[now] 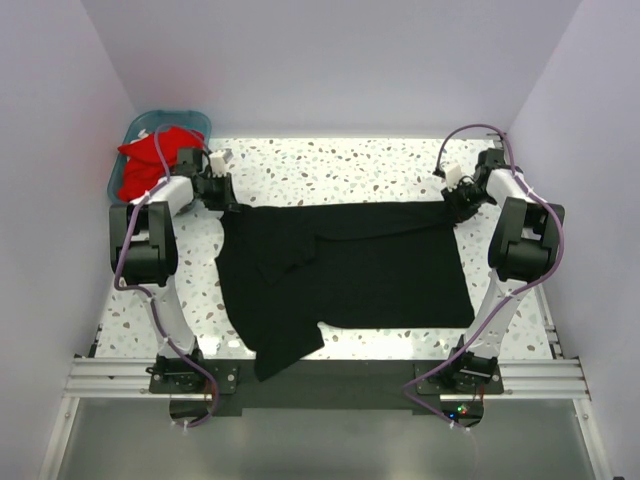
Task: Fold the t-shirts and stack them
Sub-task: Fold the tshirt
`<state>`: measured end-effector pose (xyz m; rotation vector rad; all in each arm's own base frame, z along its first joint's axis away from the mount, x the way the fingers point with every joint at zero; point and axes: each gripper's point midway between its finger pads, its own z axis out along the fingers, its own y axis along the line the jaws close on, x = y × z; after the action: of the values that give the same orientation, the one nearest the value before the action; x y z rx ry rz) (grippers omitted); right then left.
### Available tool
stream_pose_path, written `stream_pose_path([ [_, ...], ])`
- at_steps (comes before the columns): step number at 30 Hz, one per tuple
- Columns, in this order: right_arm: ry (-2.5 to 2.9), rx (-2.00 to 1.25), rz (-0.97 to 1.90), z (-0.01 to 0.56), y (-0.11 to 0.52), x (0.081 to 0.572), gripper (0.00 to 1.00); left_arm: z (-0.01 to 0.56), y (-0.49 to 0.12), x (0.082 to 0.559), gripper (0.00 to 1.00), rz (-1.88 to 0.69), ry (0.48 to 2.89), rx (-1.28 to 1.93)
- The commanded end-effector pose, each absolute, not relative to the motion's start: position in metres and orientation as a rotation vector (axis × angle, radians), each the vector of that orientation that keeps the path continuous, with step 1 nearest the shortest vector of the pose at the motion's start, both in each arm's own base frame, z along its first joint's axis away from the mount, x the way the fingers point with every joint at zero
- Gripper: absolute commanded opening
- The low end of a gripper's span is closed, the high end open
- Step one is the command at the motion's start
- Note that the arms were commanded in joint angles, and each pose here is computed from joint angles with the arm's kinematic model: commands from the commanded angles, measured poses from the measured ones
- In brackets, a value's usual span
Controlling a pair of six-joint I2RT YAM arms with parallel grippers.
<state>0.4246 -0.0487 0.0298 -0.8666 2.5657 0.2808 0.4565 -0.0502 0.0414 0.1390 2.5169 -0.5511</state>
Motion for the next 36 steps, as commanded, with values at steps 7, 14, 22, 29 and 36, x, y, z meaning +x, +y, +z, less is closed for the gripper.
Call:
stream_pose_path([
  [7,2.54,-0.879,0.215,0.045,-0.053,0.427,0.0,0.07,-0.031,0.433,0.0,-0.486,2.474,0.075],
  [14,2.547,-0.883,0.217,0.041,-0.051,0.427,0.0,0.031,-0.019,0.429,0.0,-0.411,2.547,-0.012],
  [22,2.536,-0.889,0.22,0.045,-0.046,0.429,0.0,0.066,-0.031,0.454,0.3,-0.482,2.421,0.118],
  [29,2.53,-0.882,0.236,0.047,-0.042,0.428,0.0,0.139,-0.056,0.42,0.54,-0.431,2.215,0.483],
  [36,2.534,-0.865,0.238,0.047,-0.041,0.428,0.0,0.117,-0.138,0.333,0.61,-0.466,2.215,1.021],
])
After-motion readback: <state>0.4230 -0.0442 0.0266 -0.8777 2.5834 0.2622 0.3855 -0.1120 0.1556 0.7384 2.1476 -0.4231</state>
